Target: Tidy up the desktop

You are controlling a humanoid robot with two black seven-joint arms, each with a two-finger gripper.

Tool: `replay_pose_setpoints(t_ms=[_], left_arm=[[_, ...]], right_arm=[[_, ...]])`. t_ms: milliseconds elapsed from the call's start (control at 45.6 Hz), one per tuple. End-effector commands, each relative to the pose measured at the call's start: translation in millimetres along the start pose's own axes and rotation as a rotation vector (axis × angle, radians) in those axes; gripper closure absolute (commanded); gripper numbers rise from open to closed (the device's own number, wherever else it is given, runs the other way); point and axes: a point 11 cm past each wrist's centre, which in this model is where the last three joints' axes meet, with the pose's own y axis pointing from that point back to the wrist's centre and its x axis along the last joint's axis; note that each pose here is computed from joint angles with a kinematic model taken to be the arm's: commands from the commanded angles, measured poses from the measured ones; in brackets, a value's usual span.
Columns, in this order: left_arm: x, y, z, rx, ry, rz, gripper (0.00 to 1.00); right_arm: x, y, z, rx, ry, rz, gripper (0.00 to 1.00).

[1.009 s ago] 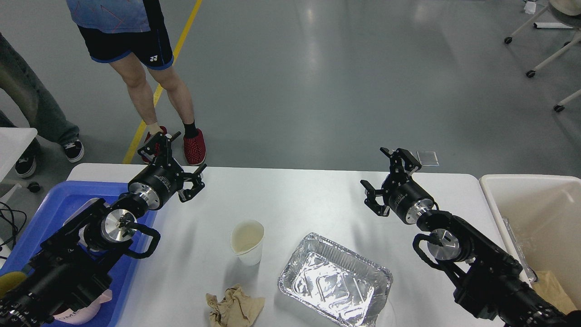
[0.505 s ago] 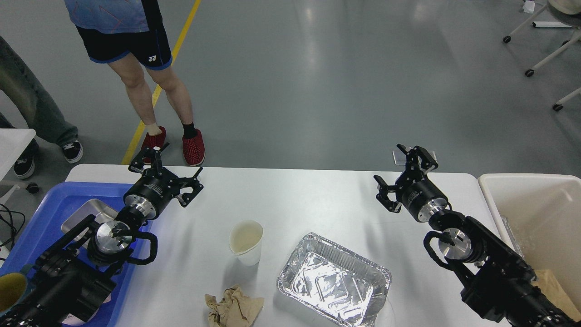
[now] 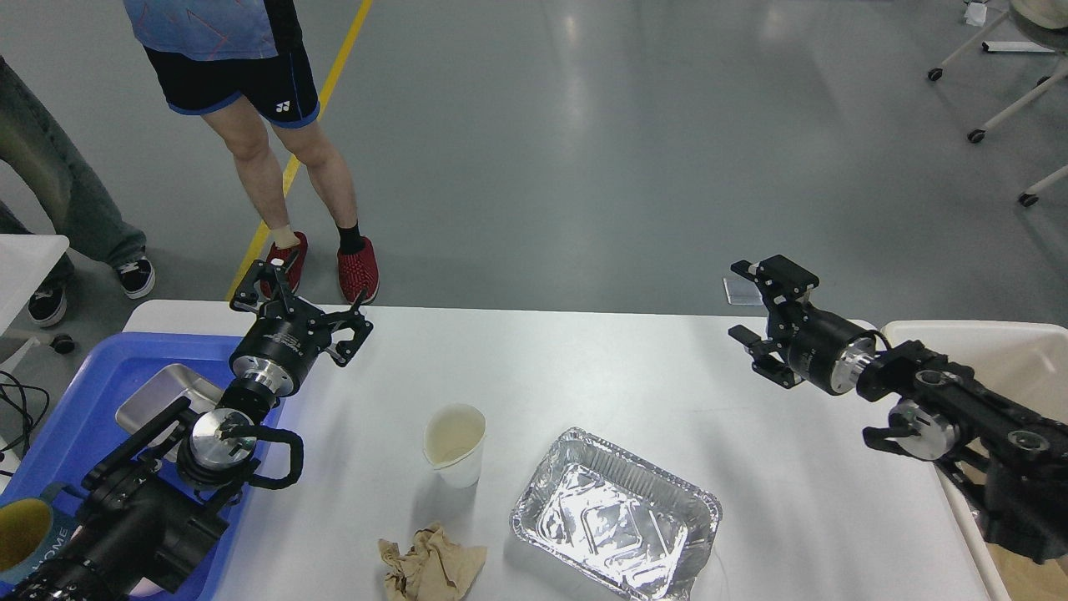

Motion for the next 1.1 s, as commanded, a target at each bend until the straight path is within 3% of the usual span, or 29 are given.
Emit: replay_pose_setpoints(t_ms=[0,351,680,790,1075], left_arm=[[1.3,-0.2,-4.1,0.010,0.002,0.016,0.03],[-7.0,-4.2,-18.3,0.025,0.020,0.000,0.03],[-4.9,-3.4,-32.3,0.072,-0.029,0.024,0.03],[-3.9,-2.9,-31.9,0.071,-0.030,0.026,0.03],[-0.9,-1.4,-35.7,0.095,-0.032,0.045,0.03]], right_arm=[[5.2,30.2,-9.0,-0.135,0.178,-0.070,0.00],[-1.1,132.8,-8.8,-0.374,0.487,-0.237,0.00],[-20.5,209.9,28.0,-0.567,0.448,-0.296,0.00],[-28.3,208.8,40.3,-0.576,0.421,-0.317,0.00],[-76.3,151.7,63.4,-0.462,0.375,-0.403,0.00]])
